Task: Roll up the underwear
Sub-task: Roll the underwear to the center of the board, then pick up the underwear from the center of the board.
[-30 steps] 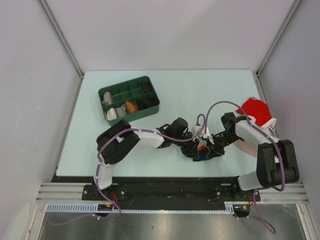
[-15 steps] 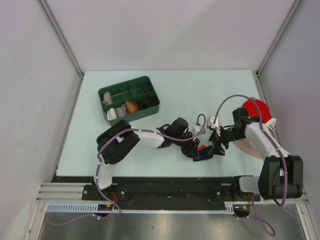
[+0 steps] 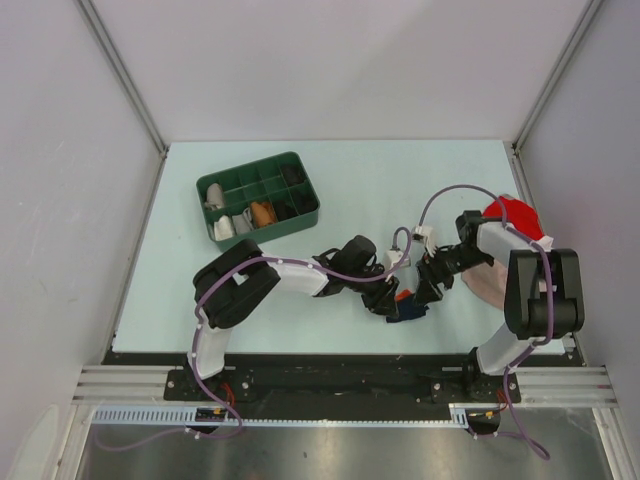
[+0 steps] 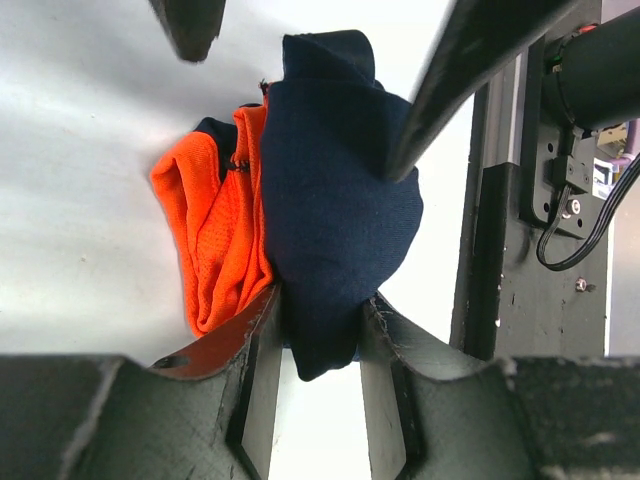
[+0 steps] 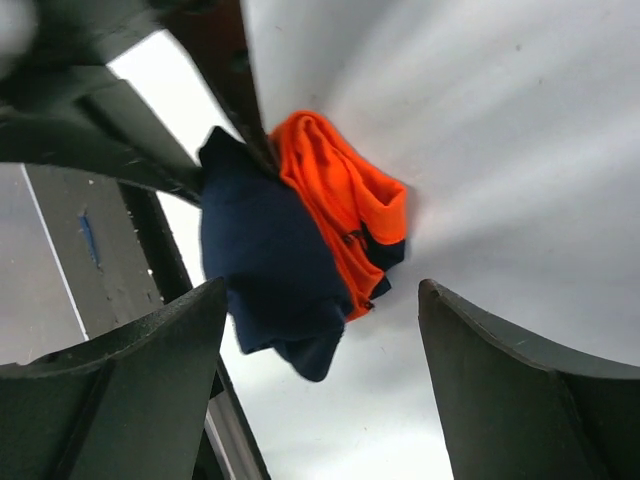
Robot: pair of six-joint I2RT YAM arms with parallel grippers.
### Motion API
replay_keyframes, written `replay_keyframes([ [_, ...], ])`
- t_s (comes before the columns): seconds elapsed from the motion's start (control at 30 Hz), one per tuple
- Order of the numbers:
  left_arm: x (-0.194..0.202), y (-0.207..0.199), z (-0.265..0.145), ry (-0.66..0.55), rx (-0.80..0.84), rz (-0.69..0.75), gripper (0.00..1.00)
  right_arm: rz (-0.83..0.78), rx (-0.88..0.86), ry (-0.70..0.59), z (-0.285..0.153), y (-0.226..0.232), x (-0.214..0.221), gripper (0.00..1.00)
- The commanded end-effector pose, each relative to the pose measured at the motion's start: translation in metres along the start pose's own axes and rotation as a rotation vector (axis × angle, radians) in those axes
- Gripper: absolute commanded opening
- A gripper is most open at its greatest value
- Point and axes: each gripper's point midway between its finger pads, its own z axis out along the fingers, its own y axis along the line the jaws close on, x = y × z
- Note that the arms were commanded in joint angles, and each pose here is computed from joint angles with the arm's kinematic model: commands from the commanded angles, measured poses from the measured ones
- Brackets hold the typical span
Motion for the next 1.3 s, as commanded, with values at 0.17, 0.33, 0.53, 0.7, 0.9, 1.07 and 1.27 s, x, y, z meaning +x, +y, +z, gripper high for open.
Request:
replay_keyframes([
  [0.17,0.026,0.017,0.005,0.051,-0.068,-0.055,0.39,0.109,-0.004,0.137,0.017,-0.014,0.012,0.81],
  [0.33,0.022,0.016,0.006,0.046,-0.064,-0.052,0.39,0.118,-0.027,0.203,0.029,-0.011,0.019,0.75],
  [0.53,0.023,0.017,0.006,0.049,-0.068,-0.054,0.39,0.132,-0.072,0.27,0.041,-0.007,0.026,0.56],
  [0.7,0.021,0.018,0.005,0.047,-0.075,-0.053,0.41,0.132,-0.113,0.276,0.041,-0.002,0.025,0.21],
  [0.9,-0.002,0.017,-0.008,-0.016,-0.14,-0.011,0.55,0.117,-0.165,0.236,0.037,0.007,0.017,0.0],
  [1.07,-0.032,0.018,-0.032,-0.106,-0.205,0.027,0.62,0.103,-0.187,0.175,0.031,0.012,0.008,0.0],
  [1.27,-0.063,0.01,-0.069,-0.21,-0.251,0.074,0.71,0.089,-0.223,0.08,0.016,0.019,-0.007,0.0],
])
